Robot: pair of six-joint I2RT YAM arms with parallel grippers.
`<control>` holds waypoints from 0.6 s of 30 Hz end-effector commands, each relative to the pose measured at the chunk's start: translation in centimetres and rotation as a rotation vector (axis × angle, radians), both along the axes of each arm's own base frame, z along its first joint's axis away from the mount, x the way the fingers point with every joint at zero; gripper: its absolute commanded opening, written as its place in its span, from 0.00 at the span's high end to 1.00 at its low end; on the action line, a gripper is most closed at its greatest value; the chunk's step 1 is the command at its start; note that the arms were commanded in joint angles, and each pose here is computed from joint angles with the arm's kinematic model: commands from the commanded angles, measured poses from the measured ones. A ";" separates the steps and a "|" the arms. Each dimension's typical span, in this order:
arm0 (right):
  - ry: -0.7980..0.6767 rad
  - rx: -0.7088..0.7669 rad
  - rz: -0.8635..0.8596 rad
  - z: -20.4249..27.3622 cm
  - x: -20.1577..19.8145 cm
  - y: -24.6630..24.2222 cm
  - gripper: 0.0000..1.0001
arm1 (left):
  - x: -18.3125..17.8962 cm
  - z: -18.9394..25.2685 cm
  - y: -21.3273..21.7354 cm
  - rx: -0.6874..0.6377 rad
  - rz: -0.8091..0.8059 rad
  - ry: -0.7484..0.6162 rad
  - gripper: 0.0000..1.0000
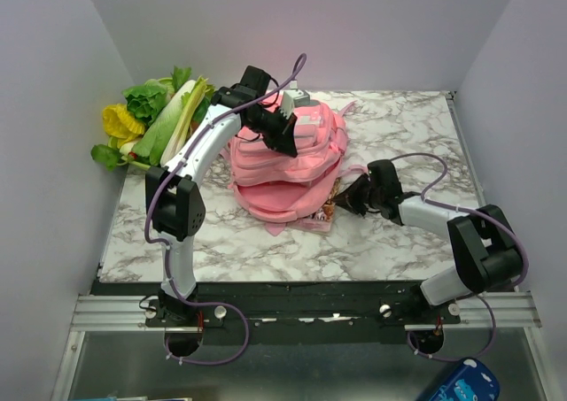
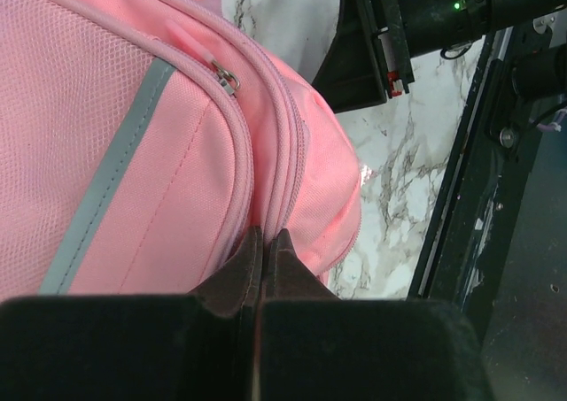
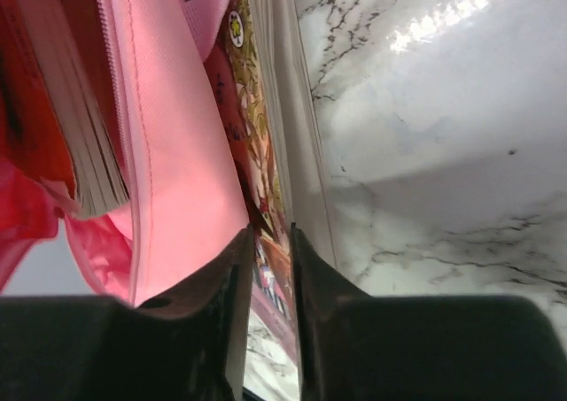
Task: Pack the student bag
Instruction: Pick up the book from the center of the board.
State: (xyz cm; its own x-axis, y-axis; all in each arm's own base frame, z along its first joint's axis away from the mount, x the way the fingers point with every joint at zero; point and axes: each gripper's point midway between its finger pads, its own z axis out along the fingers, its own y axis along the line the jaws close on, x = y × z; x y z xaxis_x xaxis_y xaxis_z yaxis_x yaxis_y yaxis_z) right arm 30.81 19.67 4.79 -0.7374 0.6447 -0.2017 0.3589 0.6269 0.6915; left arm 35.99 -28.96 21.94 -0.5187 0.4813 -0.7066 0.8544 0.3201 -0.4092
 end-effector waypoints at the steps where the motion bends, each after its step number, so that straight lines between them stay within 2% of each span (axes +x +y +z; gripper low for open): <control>1: -0.017 0.046 0.050 0.4 0.8 2.1 0.63 | -0.4 2.8 -0.6 -0.049 -0.007 -0.031 1.00; 2: -0.019 0.044 0.057 0.4 0.7 2.2 0.56 | -0.5 2.8 -0.7 -0.050 -0.009 -0.031 1.00; 4: -0.028 0.048 0.068 0.6 0.8 2.7 0.50 | -0.5 2.6 -0.7 -0.048 -0.011 -0.026 1.00; 7: -0.038 0.037 0.069 0.6 0.9 3.0 0.49 | -0.4 2.8 -0.9 -0.052 -0.013 -0.031 1.00; 10: -0.034 0.027 0.054 0.2 1.3 3.1 0.69 | -0.5 3.2 -1.0 -0.058 -0.014 -0.035 1.00; 11: -0.020 0.010 0.040 -0.6 1.4 2.9 0.81 | -0.4 3.3 -1.0 -0.060 -0.014 -0.039 1.00; 14: 0.004 -0.010 0.031 -2.0 1.5 3.0 0.95 | -0.3 3.7 -1.0 -0.061 -0.014 -0.046 1.00; 15: 0.002 -0.011 0.033 -2.1 1.5 3.2 0.99 | -0.4 3.8 -1.0 -0.060 -0.014 -0.047 1.00; 18: -0.035 -0.015 0.031 -1.2 1.7 3.0 1.00 | -0.3 4.1 -1.0 -0.061 -0.015 -0.057 1.00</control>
